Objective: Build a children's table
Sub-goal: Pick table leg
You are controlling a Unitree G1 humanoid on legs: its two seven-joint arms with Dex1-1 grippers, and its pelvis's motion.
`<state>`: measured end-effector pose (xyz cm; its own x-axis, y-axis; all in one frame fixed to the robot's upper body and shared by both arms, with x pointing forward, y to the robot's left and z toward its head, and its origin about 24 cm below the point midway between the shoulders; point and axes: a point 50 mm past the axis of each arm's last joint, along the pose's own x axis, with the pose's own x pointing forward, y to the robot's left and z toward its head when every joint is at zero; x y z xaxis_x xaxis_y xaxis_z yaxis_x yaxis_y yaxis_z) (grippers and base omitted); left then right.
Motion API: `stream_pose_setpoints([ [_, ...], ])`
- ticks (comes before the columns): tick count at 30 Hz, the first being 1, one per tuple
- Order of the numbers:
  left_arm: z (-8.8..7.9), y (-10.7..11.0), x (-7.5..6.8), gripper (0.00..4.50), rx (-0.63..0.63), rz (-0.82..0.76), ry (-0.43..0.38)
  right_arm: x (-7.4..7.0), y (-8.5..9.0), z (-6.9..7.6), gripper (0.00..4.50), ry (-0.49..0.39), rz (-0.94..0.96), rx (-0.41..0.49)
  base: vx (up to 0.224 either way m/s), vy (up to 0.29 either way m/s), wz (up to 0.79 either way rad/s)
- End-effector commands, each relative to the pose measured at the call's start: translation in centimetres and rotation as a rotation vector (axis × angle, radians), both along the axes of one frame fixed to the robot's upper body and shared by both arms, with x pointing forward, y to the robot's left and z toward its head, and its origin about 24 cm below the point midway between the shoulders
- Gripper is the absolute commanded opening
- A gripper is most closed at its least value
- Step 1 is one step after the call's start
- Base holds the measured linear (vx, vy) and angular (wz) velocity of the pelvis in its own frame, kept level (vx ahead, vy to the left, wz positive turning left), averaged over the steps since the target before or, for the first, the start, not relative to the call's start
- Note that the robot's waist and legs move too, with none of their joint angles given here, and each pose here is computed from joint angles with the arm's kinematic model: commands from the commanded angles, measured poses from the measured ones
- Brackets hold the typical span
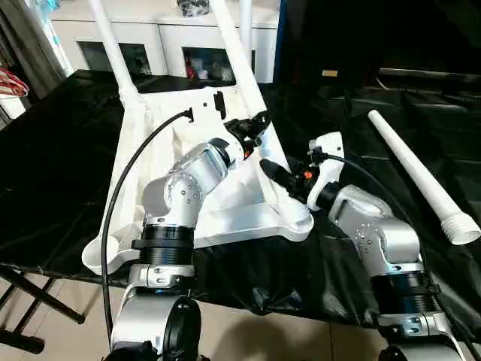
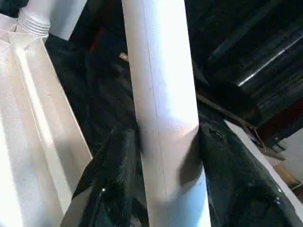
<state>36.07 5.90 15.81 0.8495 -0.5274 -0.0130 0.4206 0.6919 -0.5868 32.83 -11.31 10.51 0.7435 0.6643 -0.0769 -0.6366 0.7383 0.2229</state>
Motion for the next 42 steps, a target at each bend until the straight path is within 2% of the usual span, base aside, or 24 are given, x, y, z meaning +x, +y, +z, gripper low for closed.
stream_pose_setpoints([
  [1,0.5,-0.9,-0.3,1.87,-0.021,-0.024,-0.024,-0.1,0.4,0.9,1.84,-0.029,0.027,0.011,0.000,0.000,0.00],
  [12,0.4,-1.4,-0.5,1.77,0.009,-0.078,-0.049,-0.5,0.6,0.9,1.84,-0.037,0.056,-0.010,0.000,0.000,0.00],
  [13,0.3,-1.5,-0.6,2.33,0.009,-0.094,-0.050,-0.6,0.6,0.9,1.84,-0.040,0.061,-0.012,0.000,0.000,0.00],
  [14,0.3,-1.6,-0.7,2.47,0.005,-0.104,-0.049,-0.7,0.7,1.0,1.84,-0.043,0.069,-0.012,0.000,0.000,0.00],
  [17,0.2,-2.0,-0.9,2.68,-0.006,-0.130,-0.038,-0.8,0.8,1.1,1.84,-0.050,0.083,-0.012,0.000,0.000,0.00],
  [21,-0.1,-1.8,-0.6,2.94,0.028,-0.087,-0.017,-0.8,1.0,1.2,1.84,-0.053,0.092,-0.013,0.000,0.000,0.00],
  [23,-0.1,-1.5,-0.4,2.94,0.025,-0.062,-0.013,-0.9,1.0,1.2,1.84,-0.054,0.093,-0.017,0.000,0.000,0.00],
  [24,-0.1,-1.4,-0.4,2.63,0.024,-0.053,-0.012,-0.9,1.0,1.2,1.84,-0.054,0.093,-0.018,0.000,0.000,0.00],
  [27,0.1,-1.1,-0.2,2.63,0.012,-0.038,-0.018,-0.9,1.0,1.2,1.84,-0.054,0.094,-0.020,0.000,0.000,0.00],
  [29,0.2,-1.0,-0.2,2.30,0.007,-0.032,-0.023,-0.8,1.0,1.2,1.84,-0.054,0.095,-0.021,0.000,0.000,0.00],
  [32,0.4,-0.9,-0.1,2.23,-0.011,-0.025,-0.037,-0.8,1.0,1.2,1.84,-0.053,0.097,-0.028,0.000,0.000,0.00],
  [34,0.5,-0.8,-0.1,1.96,-0.015,-0.026,-0.040,-0.9,1.0,1.1,1.84,-0.052,0.098,-0.029,0.000,0.000,0.00],
  [39,1.0,-0.9,-0.2,1.87,-0.017,-0.058,-0.077,-0.8,0.8,1.1,1.84,-0.034,0.102,-0.040,0.000,0.000,0.00],
  [40,1.0,-0.9,-0.2,1.86,-0.014,-0.066,-0.086,-0.8,0.8,1.0,2.40,-0.023,0.111,-0.035,0.000,0.000,0.00],
  [42,1.3,-1.0,-0.5,1.86,0.015,-0.111,-0.127,-0.9,0.5,1.0,2.54,0.008,0.128,-0.018,0.000,0.000,0.00],
])
